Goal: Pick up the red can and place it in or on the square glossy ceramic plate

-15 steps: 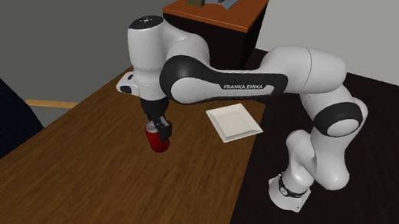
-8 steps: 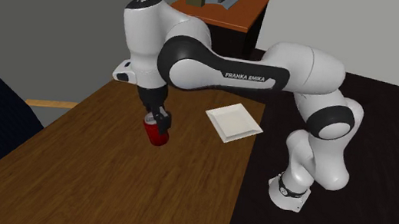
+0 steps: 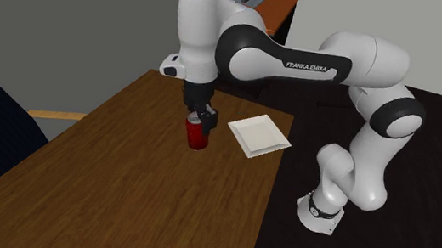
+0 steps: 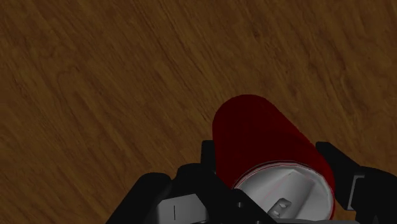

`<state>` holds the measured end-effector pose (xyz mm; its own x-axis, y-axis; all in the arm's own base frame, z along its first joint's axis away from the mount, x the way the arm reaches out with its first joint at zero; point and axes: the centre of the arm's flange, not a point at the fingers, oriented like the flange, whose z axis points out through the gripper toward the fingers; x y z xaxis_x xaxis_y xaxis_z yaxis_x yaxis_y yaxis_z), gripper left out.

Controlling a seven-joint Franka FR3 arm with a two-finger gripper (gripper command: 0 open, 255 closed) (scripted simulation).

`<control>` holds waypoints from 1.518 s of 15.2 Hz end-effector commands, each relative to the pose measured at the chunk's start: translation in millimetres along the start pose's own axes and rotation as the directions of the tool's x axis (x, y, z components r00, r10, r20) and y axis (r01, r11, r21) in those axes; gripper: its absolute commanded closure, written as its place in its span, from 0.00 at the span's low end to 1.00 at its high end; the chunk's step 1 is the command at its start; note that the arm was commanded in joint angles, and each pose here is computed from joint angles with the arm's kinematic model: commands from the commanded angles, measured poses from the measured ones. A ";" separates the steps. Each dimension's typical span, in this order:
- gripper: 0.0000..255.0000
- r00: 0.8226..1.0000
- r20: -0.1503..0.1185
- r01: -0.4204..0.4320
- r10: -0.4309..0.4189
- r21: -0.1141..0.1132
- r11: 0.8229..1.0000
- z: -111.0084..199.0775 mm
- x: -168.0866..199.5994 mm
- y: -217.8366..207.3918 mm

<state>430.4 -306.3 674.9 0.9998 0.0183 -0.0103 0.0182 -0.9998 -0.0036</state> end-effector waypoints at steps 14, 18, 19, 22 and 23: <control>1.00 1.000 0.000 0.001 -0.001 0.000 1.000 -14.8 -197.9 -11.0; 1.00 1.000 0.000 0.001 -0.001 0.000 1.000 -19.0 -258.0 -13.8; 1.00 1.000 0.000 0.001 -0.001 0.000 1.000 -13.7 -257.9 -13.8; 1.00 1.000 0.000 0.001 -0.001 0.000 1.000 2.1 -257.7 -13.7; 1.00 1.000 0.000 0.001 -0.001 0.000 1.000 7.4 -257.7 -13.7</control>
<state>172.0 -297.0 674.9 0.9998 0.0190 -0.0110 0.0190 -0.9998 -0.0036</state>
